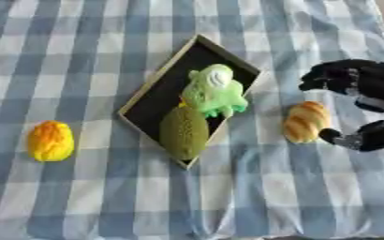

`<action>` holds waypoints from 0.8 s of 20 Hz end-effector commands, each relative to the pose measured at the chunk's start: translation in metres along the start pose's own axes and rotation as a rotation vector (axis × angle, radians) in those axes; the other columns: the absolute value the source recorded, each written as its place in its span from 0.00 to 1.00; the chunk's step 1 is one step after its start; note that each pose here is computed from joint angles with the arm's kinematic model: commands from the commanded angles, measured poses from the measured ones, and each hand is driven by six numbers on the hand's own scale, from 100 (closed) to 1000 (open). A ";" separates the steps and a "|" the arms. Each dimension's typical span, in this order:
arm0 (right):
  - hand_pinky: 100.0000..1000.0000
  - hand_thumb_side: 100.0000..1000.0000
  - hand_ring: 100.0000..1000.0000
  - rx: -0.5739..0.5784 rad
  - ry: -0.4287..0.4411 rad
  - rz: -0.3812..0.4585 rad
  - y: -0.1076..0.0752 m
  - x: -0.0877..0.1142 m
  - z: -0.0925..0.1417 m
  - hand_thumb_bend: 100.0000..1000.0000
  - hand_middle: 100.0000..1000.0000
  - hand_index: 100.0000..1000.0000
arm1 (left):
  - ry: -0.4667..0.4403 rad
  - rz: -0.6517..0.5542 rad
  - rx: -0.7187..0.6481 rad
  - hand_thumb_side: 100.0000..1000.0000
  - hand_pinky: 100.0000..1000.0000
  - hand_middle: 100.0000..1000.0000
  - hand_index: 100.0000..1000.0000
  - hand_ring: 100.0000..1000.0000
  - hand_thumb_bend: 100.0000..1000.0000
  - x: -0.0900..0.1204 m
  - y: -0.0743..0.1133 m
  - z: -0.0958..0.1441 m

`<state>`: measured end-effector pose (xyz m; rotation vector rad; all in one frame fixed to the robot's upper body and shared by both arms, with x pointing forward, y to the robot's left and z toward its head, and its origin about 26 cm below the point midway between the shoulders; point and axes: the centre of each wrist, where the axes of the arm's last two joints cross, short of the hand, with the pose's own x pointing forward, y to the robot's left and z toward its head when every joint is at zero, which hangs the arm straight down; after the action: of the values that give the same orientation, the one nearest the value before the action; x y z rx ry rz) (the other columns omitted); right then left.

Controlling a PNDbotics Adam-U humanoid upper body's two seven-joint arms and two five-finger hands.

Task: Pick up objects on the table and place them in the box.

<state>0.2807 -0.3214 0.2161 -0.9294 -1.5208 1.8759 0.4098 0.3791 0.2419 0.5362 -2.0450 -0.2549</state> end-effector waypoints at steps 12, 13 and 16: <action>0.92 0.12 0.95 0.084 0.083 0.015 0.005 -0.012 -0.004 0.30 0.86 0.90 | -0.031 -0.009 0.016 0.79 0.76 0.80 0.87 0.90 0.25 0.012 0.011 -0.005; 0.92 0.12 0.95 0.085 0.081 0.011 0.007 -0.012 -0.006 0.30 0.86 0.90 | -0.031 -0.008 0.015 0.79 0.76 0.80 0.87 0.90 0.25 0.012 0.011 -0.005; 0.91 0.12 0.94 0.097 0.076 0.007 0.013 -0.015 -0.009 0.30 0.84 0.88 | -0.034 -0.003 0.010 0.80 0.76 0.80 0.87 0.91 0.25 0.012 0.009 -0.006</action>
<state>0.2955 -0.3271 0.2001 -0.9243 -1.3815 1.8668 0.4101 0.3782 0.2415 0.5266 -2.0440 -0.2522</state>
